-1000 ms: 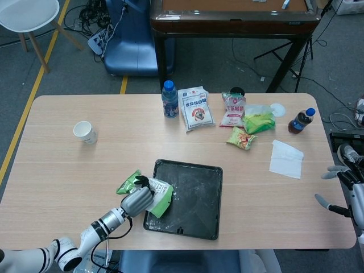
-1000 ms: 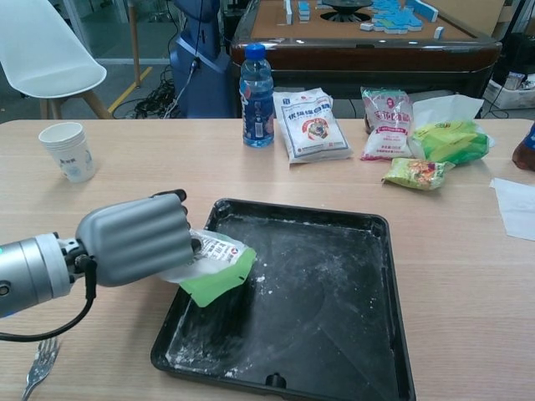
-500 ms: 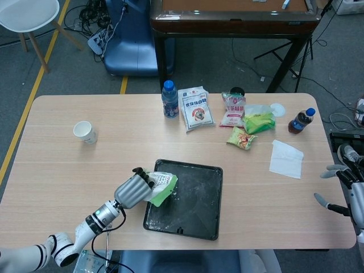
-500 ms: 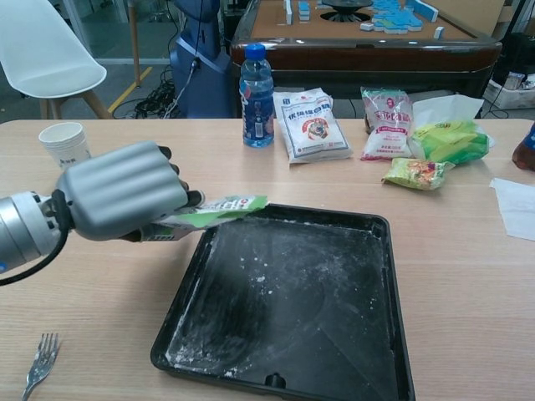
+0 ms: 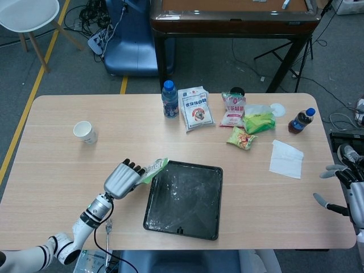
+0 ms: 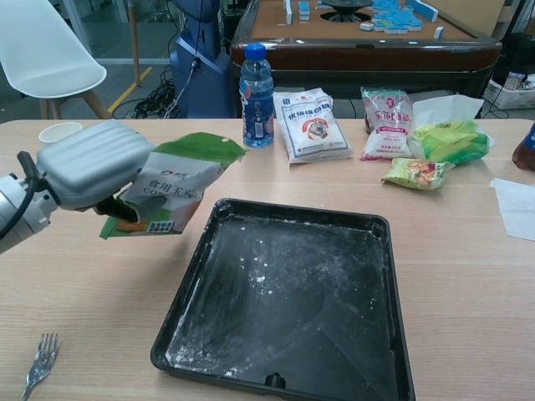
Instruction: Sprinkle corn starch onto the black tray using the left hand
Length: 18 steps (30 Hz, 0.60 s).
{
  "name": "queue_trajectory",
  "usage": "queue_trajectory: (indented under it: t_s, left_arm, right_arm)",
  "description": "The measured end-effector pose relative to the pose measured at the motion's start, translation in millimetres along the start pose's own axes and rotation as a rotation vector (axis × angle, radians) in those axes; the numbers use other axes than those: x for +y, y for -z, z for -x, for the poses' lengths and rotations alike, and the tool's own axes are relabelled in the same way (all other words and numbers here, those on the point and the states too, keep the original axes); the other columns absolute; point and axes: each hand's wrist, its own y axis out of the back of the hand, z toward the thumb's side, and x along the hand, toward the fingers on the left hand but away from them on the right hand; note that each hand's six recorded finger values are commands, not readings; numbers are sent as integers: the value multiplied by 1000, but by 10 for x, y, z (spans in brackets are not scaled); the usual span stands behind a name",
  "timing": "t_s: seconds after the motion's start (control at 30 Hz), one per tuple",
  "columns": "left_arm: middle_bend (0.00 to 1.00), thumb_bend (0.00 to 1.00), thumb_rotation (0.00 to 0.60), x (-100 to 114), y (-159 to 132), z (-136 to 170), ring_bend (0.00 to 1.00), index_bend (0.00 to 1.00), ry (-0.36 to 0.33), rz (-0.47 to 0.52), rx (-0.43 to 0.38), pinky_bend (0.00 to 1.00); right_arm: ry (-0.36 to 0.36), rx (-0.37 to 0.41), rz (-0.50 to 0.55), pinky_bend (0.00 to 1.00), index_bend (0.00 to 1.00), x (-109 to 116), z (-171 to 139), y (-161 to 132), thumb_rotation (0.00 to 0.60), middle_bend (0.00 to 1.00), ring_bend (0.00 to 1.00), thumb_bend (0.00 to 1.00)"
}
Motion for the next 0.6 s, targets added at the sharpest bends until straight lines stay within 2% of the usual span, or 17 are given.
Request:
queue_trajectory:
  t_s: [0.27, 0.6]
  left_arm:
    - [604, 448, 600, -163, 98, 25, 555, 410, -4, 110, 40, 463]
    - [600, 447, 600, -332, 20, 83, 555, 412, -6, 195, 30, 463]
  right_arm:
    - [3, -6, -2, 165, 442, 9, -7, 9, 600, 338, 155, 144]
    - [4, -11, -2, 165, 442, 11, -14, 29, 600, 338, 155, 143]
